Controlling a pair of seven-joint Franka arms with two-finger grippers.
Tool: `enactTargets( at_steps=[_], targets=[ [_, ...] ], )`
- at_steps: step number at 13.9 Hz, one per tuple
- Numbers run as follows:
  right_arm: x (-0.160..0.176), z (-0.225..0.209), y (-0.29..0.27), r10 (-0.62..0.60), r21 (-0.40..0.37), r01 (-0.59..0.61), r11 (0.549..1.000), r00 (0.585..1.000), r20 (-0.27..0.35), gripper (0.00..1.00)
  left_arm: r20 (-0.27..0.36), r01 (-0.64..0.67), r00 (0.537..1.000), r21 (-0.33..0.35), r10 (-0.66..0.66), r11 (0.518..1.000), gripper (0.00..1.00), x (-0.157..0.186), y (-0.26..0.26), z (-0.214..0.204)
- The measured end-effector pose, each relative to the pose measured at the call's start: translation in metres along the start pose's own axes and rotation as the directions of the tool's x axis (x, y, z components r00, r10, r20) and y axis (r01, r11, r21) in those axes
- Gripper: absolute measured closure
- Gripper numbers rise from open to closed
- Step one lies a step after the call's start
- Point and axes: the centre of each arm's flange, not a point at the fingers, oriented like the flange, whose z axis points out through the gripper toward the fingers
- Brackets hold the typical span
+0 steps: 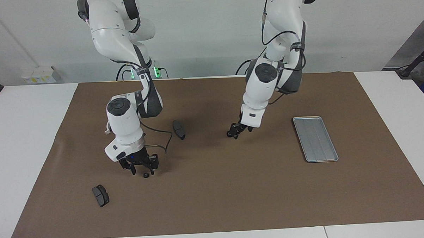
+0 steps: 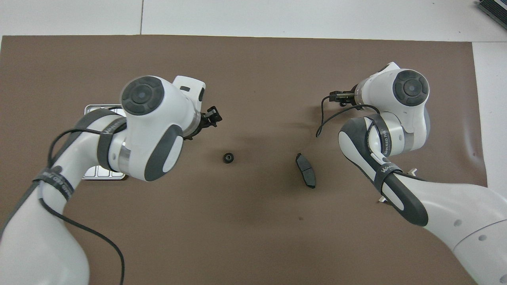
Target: Place bearing gear from tray to pile
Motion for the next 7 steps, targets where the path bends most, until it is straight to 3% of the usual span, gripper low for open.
enactTargets(
  at_steps=[1, 3, 7],
  targets=[
    [0.0, -0.005, -0.004, -0.002, 0.003, 0.002, 1.0, 1.0, 0.005, 0.12, -0.001, -0.012, 1.0, 0.001, 0.012, 1.0, 0.19, 0.021, -0.022, -0.024],
    [-0.003, -0.021, -0.024, 0.007, 0.014, -0.007, 1.0, 1.0, 0.023, 0.03, -0.004, -0.05, 0.999, 0.002, 0.05, 0.999, 0.19, 0.055, -0.069, -0.066],
    [-0.037, -0.051, -0.128, 0.058, 0.034, -0.06, 0.998, 0.996, 0.064, 0.0, 0.014, -0.199, 0.98, 0.031, 0.199, 0.979, 0.19, 0.1, -0.137, -0.123]
  ],
)
